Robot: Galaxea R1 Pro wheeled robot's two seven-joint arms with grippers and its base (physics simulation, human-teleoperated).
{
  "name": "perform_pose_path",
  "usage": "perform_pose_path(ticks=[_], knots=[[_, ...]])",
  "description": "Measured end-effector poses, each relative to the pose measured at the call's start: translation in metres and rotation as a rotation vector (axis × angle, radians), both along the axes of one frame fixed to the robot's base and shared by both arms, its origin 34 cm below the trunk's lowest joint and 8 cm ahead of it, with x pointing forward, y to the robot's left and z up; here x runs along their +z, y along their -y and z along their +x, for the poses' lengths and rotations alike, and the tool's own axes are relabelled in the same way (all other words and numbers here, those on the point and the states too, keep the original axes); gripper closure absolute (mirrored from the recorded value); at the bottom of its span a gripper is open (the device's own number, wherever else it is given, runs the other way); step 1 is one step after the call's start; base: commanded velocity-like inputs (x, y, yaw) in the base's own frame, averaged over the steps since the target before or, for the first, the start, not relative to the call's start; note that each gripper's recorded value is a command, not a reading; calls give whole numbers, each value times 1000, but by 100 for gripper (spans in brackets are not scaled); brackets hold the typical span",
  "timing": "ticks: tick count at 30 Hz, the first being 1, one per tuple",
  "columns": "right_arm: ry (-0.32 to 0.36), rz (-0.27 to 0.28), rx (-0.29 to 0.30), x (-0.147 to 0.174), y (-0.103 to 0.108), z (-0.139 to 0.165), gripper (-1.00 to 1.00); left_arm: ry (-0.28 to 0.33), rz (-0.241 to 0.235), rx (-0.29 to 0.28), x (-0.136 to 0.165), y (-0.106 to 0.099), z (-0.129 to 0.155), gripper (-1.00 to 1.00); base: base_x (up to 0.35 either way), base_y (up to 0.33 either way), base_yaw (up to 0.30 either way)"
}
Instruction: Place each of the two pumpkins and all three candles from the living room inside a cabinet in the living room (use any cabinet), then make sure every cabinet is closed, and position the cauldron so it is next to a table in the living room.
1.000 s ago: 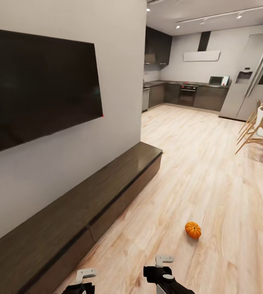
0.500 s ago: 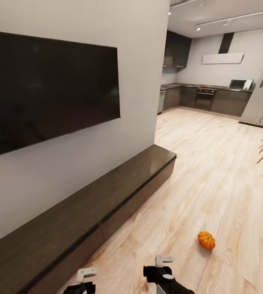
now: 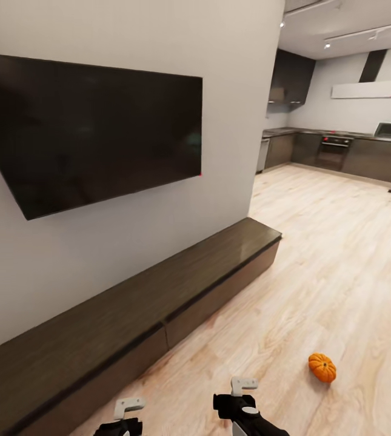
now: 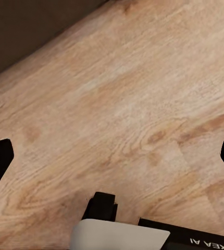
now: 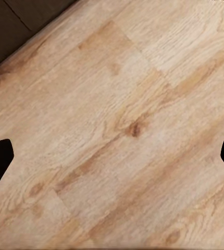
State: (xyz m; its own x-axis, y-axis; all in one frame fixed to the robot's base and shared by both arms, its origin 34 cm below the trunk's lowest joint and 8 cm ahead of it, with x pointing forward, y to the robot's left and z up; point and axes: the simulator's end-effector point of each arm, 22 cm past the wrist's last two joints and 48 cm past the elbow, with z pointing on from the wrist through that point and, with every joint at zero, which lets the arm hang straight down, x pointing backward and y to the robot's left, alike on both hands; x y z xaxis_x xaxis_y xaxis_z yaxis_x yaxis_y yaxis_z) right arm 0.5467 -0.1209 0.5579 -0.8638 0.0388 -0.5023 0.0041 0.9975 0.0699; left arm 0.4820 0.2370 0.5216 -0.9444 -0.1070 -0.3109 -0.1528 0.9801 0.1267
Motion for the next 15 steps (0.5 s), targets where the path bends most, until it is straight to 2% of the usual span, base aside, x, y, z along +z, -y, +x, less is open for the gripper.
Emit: perform_pose_path(ticks=[9,15], knots=[[9,0,0,4,0,2,-100,9,0,0,3,0,3,-100,-21,-232,240],[15,0,0,6,0,4,-100,16,-2,-1,5,2,5,-100,-2,-160,240]])
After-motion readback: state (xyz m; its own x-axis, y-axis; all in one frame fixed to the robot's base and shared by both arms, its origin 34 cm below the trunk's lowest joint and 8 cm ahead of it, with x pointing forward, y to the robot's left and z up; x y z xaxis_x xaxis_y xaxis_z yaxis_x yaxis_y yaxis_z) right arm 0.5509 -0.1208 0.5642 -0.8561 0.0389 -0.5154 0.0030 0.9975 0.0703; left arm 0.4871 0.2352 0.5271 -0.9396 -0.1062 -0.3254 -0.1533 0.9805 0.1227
